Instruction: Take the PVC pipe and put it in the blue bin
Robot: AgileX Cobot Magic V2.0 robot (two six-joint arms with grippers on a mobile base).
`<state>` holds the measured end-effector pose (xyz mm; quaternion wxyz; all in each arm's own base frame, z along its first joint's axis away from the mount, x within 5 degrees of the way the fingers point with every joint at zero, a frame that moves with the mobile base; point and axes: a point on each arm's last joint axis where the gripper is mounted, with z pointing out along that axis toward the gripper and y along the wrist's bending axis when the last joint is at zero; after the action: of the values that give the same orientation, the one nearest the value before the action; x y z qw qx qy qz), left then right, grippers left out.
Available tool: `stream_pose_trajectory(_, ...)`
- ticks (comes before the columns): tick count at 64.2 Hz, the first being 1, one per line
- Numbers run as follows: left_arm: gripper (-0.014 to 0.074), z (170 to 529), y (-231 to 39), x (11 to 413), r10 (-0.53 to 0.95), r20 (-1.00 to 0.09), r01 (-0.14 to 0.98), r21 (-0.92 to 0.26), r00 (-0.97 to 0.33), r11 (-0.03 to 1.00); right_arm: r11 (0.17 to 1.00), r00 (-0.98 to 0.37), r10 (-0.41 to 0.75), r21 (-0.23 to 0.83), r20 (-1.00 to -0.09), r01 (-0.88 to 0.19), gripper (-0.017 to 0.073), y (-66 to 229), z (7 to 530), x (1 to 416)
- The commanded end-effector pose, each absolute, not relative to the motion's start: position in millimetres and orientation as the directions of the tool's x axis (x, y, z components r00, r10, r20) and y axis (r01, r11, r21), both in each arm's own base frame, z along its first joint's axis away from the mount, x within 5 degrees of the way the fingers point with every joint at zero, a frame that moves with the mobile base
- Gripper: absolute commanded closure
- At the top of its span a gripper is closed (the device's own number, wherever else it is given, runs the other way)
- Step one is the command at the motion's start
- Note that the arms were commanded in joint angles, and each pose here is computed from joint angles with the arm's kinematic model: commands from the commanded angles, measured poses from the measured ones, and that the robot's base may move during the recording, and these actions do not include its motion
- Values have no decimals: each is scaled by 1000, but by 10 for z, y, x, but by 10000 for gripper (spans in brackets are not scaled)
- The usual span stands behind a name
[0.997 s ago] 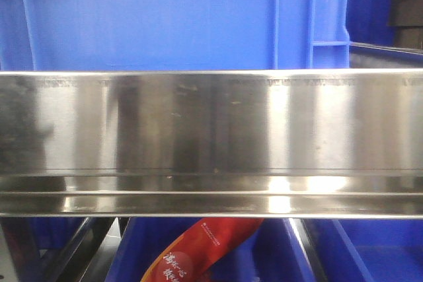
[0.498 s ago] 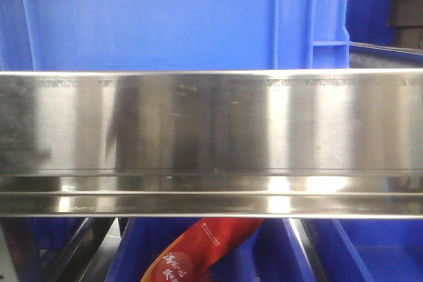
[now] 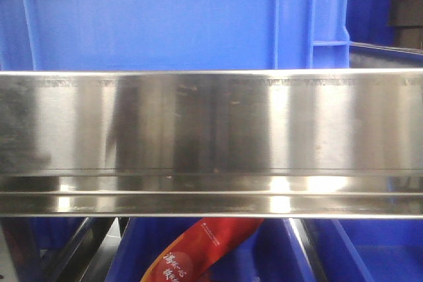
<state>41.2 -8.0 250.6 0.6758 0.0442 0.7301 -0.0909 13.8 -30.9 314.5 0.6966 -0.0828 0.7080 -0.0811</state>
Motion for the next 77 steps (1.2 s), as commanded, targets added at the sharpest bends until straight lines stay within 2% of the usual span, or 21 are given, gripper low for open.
stream_pose_trajectory(1, 704, 2518, -80, 410, -70, -996, 186, -80, -61, 979, 970, -5, -242, -242, -970, 6, 722, -315, 3152, 137)
stream_pose_trajectory(37, 704, 2508, -78, 414, -63, -996, 184, -73, -60, 980, 970, 10, -242, -242, -970, 1, 722, -308, 3164, 137)
stream_pose_trajectory(46, 704, 2376, -88, 463, -64, -996, 185, -73, -58, 980, 970, 10, -242, -242, -970, 1, 722, -308, 3164, 137)
stream_pose_trajectory(69, 704, 1929, -103, 537, -41, -984, 176, -72, -176, 982, 970, 13, -242, -242, -970, 0, 722, -306, 3167, 137)
stream_pose_trajectory(77, 704, 1892, -103, 541, -38, -982, 176, -72, -187, 982, 970, 13, -242, -242, -970, 0, 722, -306, 3167, 137)
